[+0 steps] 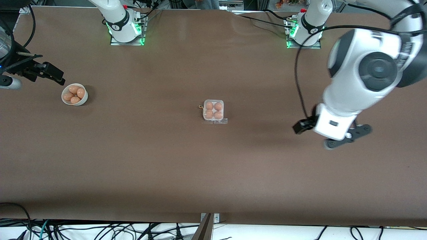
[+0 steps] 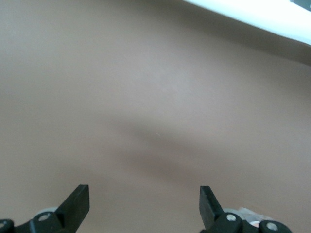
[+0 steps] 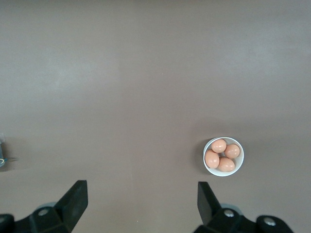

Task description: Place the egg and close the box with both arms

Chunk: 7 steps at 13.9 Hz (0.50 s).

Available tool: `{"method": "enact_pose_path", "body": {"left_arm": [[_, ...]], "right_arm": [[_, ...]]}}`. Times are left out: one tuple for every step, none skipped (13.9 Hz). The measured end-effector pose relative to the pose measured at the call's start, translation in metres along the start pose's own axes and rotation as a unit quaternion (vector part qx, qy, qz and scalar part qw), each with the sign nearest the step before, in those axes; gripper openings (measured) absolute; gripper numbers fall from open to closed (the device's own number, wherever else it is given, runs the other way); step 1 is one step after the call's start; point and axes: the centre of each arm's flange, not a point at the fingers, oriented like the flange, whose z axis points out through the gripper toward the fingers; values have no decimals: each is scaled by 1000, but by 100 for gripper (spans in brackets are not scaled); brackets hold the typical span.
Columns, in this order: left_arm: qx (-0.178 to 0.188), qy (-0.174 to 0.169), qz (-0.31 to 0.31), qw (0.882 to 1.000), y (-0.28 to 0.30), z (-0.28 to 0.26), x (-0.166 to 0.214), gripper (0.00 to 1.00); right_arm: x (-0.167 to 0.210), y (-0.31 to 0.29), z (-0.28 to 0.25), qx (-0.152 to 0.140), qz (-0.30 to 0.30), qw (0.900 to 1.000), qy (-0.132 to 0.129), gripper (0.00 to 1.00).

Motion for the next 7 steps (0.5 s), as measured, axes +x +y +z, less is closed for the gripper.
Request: {"method": "enact_pose_path", "body": {"left_arm": [[-2,1,26,1000,-34,-13,11,100],[-4,1,51,999,-68,-26,16,100],[-7,2,71,997,-98,-36,18,100],[-9,0,83,997,-127,-44,16,100],[-10,-6,88,996,-151,-48,11,100],[-11,-12,87,996,-170,-49,5,100],[-12,-20,83,996,-185,-47,-1,100]], "right_arm": [[0,0,0,0,0,1000,0,100],[0,0,0,0,0,1000,0,100],[0,0,0,0,0,1000,0,100],[0,0,0,0,0,1000,0,100],[0,0,0,0,0,1000,0,100],[0,0,0,0,0,1000,0,100],[0,0,0,0,0,1000,0,100]]}}
